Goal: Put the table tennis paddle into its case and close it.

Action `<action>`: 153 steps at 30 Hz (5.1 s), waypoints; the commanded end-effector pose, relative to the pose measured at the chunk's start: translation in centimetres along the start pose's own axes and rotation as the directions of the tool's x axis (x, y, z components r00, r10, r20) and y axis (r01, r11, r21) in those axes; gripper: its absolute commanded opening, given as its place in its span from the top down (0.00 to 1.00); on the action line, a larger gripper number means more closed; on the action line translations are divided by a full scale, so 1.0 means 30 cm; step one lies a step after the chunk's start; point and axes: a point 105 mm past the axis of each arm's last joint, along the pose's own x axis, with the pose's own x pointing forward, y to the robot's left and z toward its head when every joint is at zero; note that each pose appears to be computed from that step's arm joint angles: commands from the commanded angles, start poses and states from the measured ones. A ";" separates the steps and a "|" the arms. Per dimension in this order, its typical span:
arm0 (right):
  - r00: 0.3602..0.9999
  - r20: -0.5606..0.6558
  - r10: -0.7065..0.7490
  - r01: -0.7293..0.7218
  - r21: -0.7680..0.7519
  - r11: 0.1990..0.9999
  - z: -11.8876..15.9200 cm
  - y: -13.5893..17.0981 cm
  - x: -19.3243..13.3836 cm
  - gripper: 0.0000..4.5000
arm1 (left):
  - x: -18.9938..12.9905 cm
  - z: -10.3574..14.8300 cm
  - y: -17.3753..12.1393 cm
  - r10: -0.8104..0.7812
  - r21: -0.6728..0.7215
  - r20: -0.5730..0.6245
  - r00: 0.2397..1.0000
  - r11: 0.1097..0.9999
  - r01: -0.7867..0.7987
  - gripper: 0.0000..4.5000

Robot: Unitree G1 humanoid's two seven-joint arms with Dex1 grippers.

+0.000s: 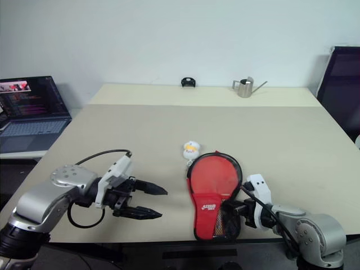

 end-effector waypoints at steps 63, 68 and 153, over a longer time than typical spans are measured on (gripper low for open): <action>0.965 0.152 0.212 -0.129 -0.430 0.894 0.175 0.058 0.274 0.00 | 0.108 0.101 0.638 0.722 -0.138 0.046 0.690 0.689 -0.712 0.00; 0.963 0.169 0.209 -0.122 -0.421 0.899 0.178 0.065 0.281 0.00 | 0.183 0.086 0.685 0.703 -0.175 0.004 0.712 0.701 -0.691 0.00; 0.997 -0.017 -0.072 0.064 -0.274 0.960 -0.098 0.022 0.276 0.00 | 0.495 0.279 0.682 0.770 0.302 0.017 0.638 0.604 -0.737 0.94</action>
